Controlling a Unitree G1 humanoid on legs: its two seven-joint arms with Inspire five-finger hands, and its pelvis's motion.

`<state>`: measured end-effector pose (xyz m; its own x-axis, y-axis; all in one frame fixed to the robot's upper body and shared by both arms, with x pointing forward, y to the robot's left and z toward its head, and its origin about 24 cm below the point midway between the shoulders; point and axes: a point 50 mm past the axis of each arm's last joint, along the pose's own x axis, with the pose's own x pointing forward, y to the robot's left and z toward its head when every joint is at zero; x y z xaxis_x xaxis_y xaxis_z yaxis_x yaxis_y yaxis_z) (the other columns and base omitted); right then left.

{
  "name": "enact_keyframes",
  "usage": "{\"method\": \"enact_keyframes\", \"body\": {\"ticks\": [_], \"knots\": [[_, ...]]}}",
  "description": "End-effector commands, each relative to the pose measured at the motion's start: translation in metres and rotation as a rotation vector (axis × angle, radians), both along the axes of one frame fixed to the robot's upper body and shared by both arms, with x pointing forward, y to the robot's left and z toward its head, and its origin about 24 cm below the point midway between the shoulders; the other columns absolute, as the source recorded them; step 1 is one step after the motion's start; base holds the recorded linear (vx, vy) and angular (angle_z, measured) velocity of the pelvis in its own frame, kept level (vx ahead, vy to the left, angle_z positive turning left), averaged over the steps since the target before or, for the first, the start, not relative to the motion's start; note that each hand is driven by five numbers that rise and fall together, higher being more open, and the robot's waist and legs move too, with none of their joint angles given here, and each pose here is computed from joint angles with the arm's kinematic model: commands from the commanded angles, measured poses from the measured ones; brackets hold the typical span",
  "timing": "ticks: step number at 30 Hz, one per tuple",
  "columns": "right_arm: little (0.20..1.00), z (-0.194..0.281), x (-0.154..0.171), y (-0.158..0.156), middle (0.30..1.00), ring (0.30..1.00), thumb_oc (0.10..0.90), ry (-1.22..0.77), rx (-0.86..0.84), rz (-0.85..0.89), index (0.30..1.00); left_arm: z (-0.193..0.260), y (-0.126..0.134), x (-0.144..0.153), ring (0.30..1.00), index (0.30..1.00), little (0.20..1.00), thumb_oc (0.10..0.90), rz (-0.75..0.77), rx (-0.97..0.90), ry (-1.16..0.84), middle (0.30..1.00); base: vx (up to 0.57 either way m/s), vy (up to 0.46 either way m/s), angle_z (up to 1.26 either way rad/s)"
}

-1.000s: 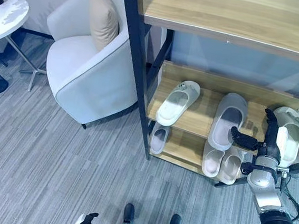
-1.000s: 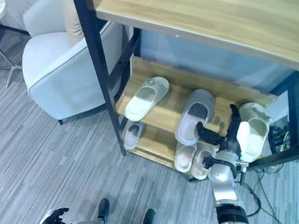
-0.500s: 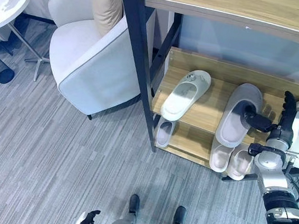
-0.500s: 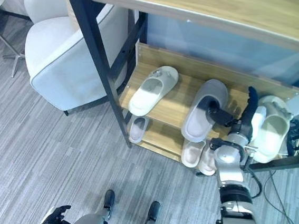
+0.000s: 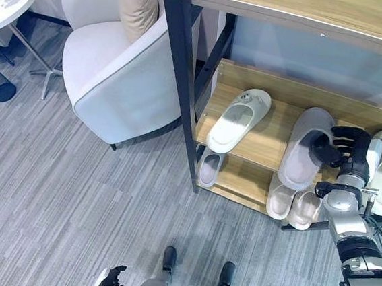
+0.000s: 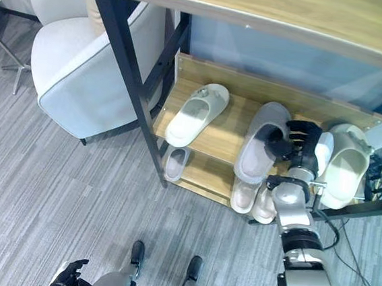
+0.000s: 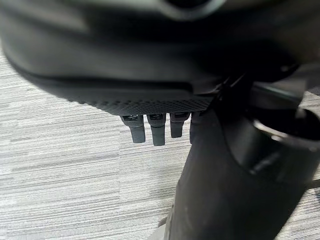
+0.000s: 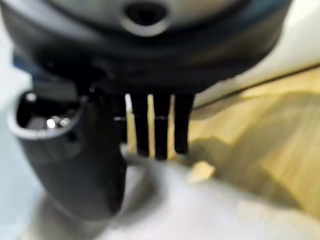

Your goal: Arrange the slippers neatly on the shoe rack.

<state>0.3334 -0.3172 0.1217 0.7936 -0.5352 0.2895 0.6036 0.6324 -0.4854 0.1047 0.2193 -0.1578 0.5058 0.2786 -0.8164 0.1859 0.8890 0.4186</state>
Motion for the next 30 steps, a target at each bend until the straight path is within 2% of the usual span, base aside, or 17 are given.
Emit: {"method": "enact_keyframes", "body": {"ticks": [1, 6, 11, 16, 17, 22, 25, 30], "knots": [[0.300, 0.043, 0.007, -0.002, 0.300, 0.300, 0.400, -0.128, -0.097, 0.010, 0.300, -0.002, 0.000, 0.000, 0.900, 0.900, 0.900, 0.800, -0.024, 0.028, 0.032, 0.900, 0.00, 0.000, 0.00], [0.300, 0.038, -0.001, 0.003, 0.300, 0.300, 0.400, -0.172, -0.115, -0.008, 0.300, -0.002, 0.004, -0.004, 0.900, 0.900, 0.900, 0.800, -0.003, 0.044, 0.054, 0.900, 0.00, 0.000, 0.00], [0.300, 0.046, -0.024, 0.012, 0.300, 0.300, 0.400, -0.286, -0.169, 0.017, 0.300, -0.003, 0.006, -0.007, 0.900, 0.900, 0.900, 0.800, 0.008, 0.056, 0.062, 0.900, 0.00, 0.000, 0.00], [0.300, 0.047, -0.053, 0.045, 0.300, 0.300, 0.400, -0.343, -0.270, 0.192, 0.300, -0.002, 0.005, -0.006, 0.900, 0.900, 0.900, 0.800, 0.015, 0.052, 0.055, 0.900, 0.00, -0.003, -0.02], [0.300, 0.037, -0.069, 0.061, 0.300, 0.300, 0.400, -0.321, -0.293, 0.280, 0.300, -0.003, 0.005, -0.008, 0.900, 0.900, 0.900, 0.800, 0.017, 0.047, 0.057, 0.900, 0.00, -0.020, -0.05], [0.300, -0.013, -0.098, 0.088, 0.300, 0.300, 0.400, -0.125, -0.206, 0.463, 0.300, -0.003, 0.002, -0.009, 0.900, 0.900, 0.900, 0.800, 0.031, 0.017, 0.052, 0.900, 0.00, -0.007, -0.04], [0.300, -0.048, -0.111, 0.101, 0.300, 0.300, 0.400, -0.001, -0.034, 0.539, 0.300, -0.004, 0.005, -0.011, 0.900, 0.900, 0.900, 0.800, 0.053, 0.015, 0.056, 0.900, 0.00, -0.006, -0.12], [0.300, -0.083, -0.128, 0.102, 0.300, 0.300, 0.400, 0.166, 0.066, 0.576, 0.300, -0.004, 0.010, -0.020, 0.900, 0.900, 0.900, 0.800, 0.095, 0.005, 0.063, 0.900, 0.02, -0.016, -0.12]]}}
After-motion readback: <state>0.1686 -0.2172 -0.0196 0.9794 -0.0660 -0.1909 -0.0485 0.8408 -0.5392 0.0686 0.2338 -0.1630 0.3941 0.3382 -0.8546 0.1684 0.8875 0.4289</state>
